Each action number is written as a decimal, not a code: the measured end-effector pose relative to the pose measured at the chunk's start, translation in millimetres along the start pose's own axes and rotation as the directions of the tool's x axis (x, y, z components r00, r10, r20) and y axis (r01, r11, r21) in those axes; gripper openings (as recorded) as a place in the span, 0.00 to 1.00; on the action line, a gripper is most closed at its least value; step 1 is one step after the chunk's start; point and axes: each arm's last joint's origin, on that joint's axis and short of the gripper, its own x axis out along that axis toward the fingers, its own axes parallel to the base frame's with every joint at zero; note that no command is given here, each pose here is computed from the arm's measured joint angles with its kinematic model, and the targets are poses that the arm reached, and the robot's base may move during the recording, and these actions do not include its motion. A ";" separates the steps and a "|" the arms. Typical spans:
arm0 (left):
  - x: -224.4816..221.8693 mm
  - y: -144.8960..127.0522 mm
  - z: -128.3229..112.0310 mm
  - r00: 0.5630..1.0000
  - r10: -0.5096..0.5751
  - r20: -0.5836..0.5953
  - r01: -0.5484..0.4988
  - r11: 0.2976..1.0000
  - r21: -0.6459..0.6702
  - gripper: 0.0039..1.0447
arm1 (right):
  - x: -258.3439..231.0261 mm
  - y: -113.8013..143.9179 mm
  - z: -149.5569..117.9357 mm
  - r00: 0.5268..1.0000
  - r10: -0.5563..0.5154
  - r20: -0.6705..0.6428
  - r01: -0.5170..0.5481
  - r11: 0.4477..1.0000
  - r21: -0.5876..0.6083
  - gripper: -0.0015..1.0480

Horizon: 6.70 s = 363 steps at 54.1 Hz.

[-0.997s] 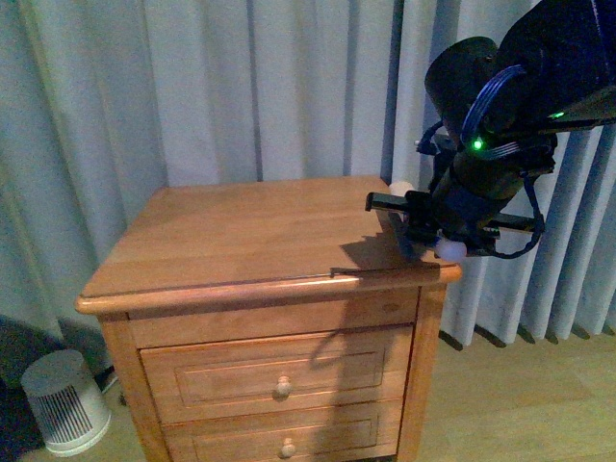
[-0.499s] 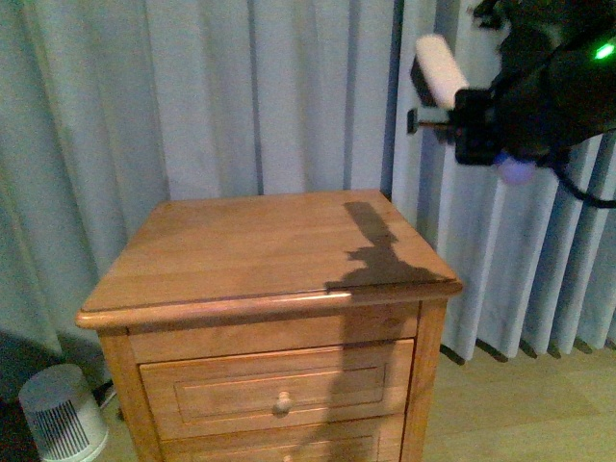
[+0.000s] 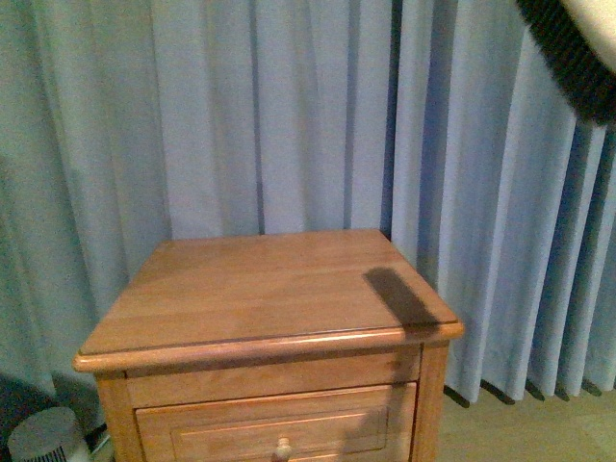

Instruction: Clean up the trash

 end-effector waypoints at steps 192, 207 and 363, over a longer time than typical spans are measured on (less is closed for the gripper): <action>120.8 47.8 -41.0 0.823 -0.312 -0.474 0.491 0.811 0.319 0.25 | -68.4 -12.7 -22.5 0.987 -0.126 0.096 0.126 0.992 0.010 0.19; 146.9 30.2 -66.0 0.729 -0.443 -0.522 0.637 0.718 0.281 0.25 | -68.4 -12.7 -22.5 0.987 -0.126 0.096 0.126 0.992 0.010 0.19; 217.2 45.6 -131.4 0.439 -0.428 -0.790 0.770 0.632 0.086 0.25 | 160.0 62.5 -64.4 0.878 -0.003 -0.479 -0.143 0.953 -0.269 0.19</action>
